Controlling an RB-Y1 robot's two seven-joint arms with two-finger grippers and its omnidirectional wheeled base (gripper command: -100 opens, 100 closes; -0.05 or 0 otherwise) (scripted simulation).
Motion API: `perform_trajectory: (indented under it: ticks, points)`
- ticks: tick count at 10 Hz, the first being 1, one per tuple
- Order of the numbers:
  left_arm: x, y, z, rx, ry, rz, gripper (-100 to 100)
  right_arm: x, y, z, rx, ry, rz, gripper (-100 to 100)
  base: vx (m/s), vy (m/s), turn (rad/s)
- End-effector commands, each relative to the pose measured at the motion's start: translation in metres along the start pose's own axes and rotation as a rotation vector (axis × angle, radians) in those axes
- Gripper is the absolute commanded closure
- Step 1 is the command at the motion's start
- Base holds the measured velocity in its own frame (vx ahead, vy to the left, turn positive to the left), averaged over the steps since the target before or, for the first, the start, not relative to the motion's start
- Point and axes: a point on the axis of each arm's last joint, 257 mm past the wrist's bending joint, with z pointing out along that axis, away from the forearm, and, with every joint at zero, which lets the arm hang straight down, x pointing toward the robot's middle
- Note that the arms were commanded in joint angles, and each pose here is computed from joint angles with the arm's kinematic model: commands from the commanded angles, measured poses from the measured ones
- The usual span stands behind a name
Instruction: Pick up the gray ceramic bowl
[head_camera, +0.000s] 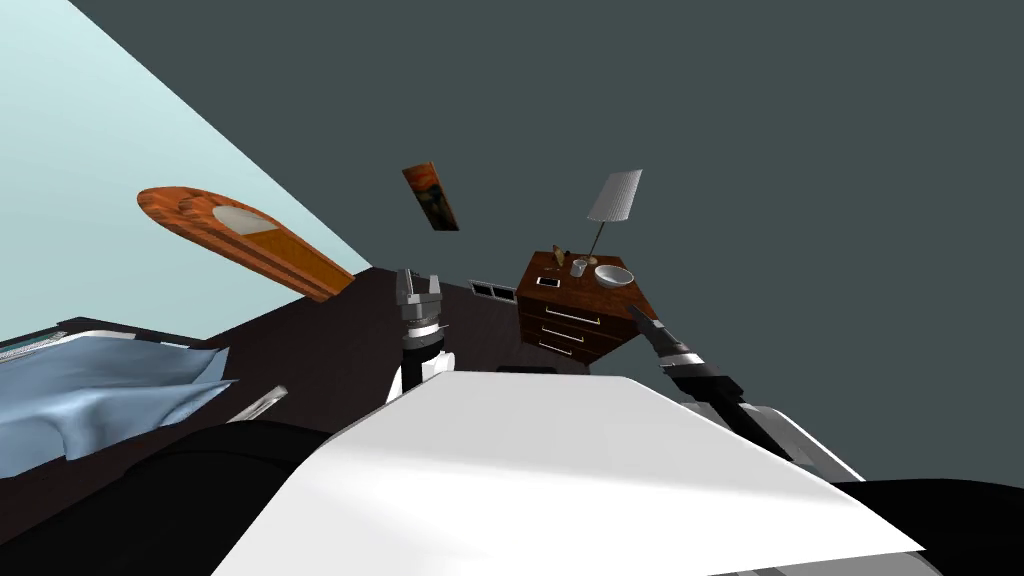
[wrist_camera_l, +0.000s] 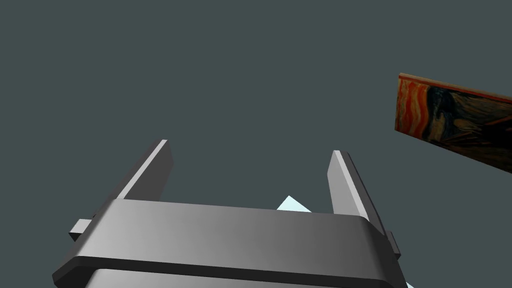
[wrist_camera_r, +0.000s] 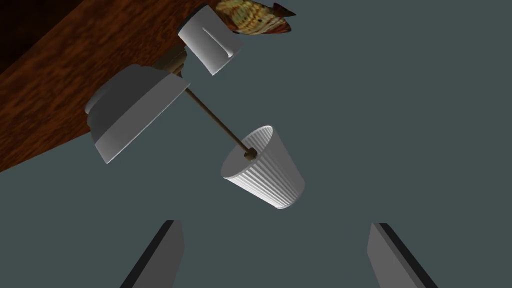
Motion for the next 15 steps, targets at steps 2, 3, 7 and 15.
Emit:
perform_trajectory:
  ticks: [2, 3, 7, 15]
  points:
    - [0.0, 0.0, 0.0, 0.0, 0.0, 0.0, 0, 0.0, -0.024, -0.011, 0.039, 0.061, -0.081, -100, -0.015, 0.074, 0.176]
    - [0.0, 0.0, 0.0, 0.0, 0.0, 0.0, 0, -0.001, -0.044, -0.023, 0.075, 0.104, -0.144, -100, -0.06, 0.084, 0.163]
    - [0.0, 0.0, 0.0, 0.0, 0.0, 0.0, 0, -0.007, -0.092, -0.05, 0.152, 0.221, -0.289, -100, -0.03, 0.092, 0.152]
    - [0.0, 0.0, 0.0, 0.0, 0.0, 0.0, 0, -0.037, -0.165, -0.097, 0.25, 0.467, -0.566, -100, -0.004, 0.073, 0.142]
